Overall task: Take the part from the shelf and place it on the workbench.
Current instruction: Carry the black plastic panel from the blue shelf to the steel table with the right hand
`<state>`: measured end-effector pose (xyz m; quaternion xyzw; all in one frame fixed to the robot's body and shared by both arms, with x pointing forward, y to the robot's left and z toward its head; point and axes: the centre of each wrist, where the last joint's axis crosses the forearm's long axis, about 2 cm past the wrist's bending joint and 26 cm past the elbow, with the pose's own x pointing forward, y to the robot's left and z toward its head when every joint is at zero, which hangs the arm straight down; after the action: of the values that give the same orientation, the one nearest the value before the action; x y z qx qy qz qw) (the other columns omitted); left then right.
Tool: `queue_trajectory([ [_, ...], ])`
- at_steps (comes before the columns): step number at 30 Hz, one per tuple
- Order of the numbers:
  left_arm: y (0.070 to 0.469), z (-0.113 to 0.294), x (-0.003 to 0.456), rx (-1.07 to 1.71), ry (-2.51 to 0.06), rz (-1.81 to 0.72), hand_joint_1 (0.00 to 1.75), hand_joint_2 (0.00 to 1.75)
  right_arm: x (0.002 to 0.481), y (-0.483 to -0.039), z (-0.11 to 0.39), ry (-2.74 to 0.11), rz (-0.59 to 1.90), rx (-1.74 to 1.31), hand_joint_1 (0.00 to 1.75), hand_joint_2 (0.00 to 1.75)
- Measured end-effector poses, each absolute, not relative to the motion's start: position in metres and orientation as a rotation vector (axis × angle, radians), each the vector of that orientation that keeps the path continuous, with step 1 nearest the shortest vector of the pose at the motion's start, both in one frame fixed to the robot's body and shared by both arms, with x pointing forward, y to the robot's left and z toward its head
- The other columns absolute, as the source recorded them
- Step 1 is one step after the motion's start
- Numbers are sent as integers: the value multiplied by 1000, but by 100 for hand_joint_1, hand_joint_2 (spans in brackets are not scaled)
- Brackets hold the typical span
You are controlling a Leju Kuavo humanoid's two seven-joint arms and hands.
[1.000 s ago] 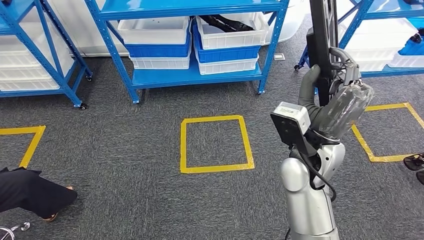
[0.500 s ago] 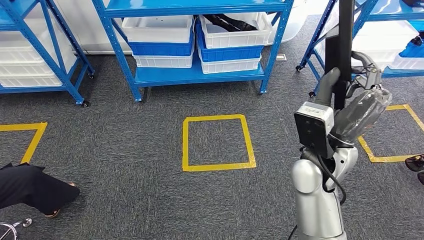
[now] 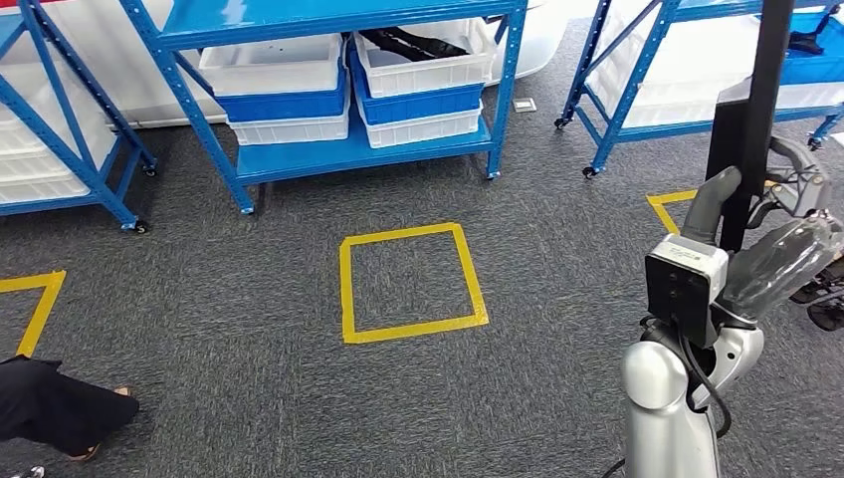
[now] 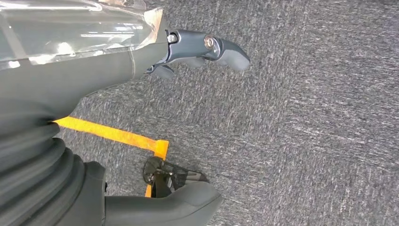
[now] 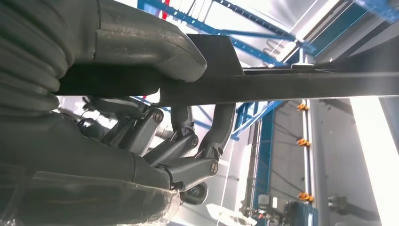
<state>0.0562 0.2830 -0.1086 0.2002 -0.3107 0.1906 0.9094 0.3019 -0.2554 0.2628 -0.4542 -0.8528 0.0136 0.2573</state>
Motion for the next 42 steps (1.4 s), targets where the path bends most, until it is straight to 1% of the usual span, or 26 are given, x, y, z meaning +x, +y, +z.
queue_trajectory([
  [10, 281, -109, 55, 433, -621, 415, 0, 175, 298, -256, 261, -2293, 107, -1328, 175, 175],
  [15, 285, -108, 56, 451, -623, 419, 0, 175, 298, -256, 262, -2292, 98, -1334, 175, 175],
  [25, 275, -108, 56, 432, -618, 423, 0, 175, 297, -257, 264, -2292, 91, -1341, 175, 175],
  [29, 279, -108, 58, 447, -621, 425, 0, 175, 298, -257, 265, -2293, 104, -1362, 175, 175],
  [36, 274, -108, 57, 471, -603, 451, 0, 175, 303, -251, 276, -2279, 228, -1571, 175, 175],
  [42, 274, -108, 54, 492, -583, 479, 0, 175, 314, -252, 287, -2234, 418, -1850, 175, 175],
])
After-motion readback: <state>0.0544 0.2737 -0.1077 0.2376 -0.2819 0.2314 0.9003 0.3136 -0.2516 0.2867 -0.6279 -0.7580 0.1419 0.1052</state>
